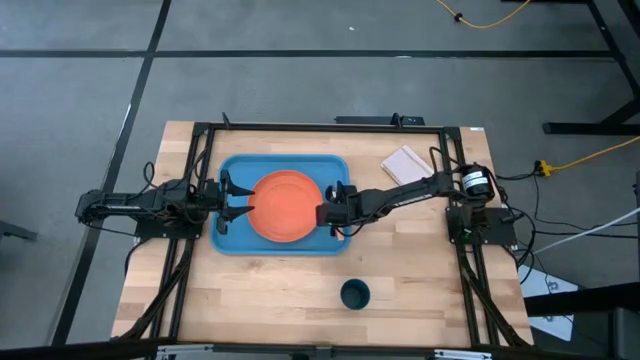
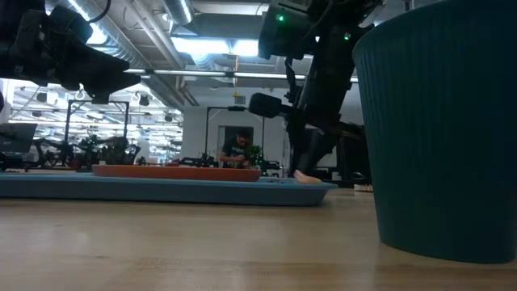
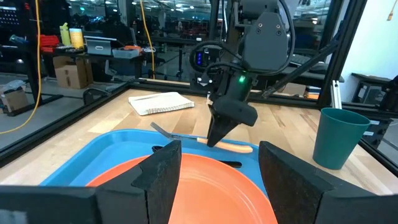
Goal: Pick and place plate/cup/fork/spoon on tray
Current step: Put the orange fork on the blue serving tray at the right of the black spoon
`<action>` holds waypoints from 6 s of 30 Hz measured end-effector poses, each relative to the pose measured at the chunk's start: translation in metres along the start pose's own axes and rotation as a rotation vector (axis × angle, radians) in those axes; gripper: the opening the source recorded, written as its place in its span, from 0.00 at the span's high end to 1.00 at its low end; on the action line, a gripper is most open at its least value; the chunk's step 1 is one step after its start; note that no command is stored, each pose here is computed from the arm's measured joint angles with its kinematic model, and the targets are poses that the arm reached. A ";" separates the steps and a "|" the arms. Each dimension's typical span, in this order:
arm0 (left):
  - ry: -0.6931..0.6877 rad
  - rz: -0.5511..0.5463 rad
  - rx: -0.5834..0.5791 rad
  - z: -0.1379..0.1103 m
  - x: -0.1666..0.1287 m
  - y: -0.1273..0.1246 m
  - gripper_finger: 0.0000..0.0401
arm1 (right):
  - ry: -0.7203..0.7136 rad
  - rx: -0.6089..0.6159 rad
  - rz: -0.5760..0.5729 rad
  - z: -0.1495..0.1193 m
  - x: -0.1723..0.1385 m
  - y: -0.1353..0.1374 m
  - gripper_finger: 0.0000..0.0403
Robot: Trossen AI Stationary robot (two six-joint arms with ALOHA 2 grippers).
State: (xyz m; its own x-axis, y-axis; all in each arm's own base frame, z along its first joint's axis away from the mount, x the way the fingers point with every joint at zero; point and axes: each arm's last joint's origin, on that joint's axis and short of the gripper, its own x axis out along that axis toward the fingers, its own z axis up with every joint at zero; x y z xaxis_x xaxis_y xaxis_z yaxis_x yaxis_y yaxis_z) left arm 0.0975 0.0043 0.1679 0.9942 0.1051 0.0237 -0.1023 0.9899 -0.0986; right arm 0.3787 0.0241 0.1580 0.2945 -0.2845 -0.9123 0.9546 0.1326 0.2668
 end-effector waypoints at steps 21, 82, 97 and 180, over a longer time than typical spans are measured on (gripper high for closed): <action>0.000 0.000 0.000 0.000 0.000 0.000 0.48 | 0.025 0.044 -0.064 -0.002 0.019 -0.004 0.84; 0.000 0.000 0.000 0.000 0.000 0.000 0.48 | -0.012 -0.071 -0.086 -0.002 -0.026 0.024 0.71; 0.000 0.001 0.000 0.000 0.000 0.000 0.48 | 0.009 -0.080 -0.037 0.024 0.001 0.021 0.71; 0.000 0.000 0.000 0.000 0.000 0.000 0.48 | -0.085 -0.290 -0.144 0.016 0.003 0.030 0.98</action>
State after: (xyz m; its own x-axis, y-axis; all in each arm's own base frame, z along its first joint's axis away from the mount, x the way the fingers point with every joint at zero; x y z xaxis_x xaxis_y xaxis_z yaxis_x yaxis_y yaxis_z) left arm 0.0975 0.0043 0.1679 0.9941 0.1055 0.0237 -0.1027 0.9898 -0.0986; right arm 0.4085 0.0117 0.1686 0.1720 -0.3966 -0.9017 0.9378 0.3463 0.0266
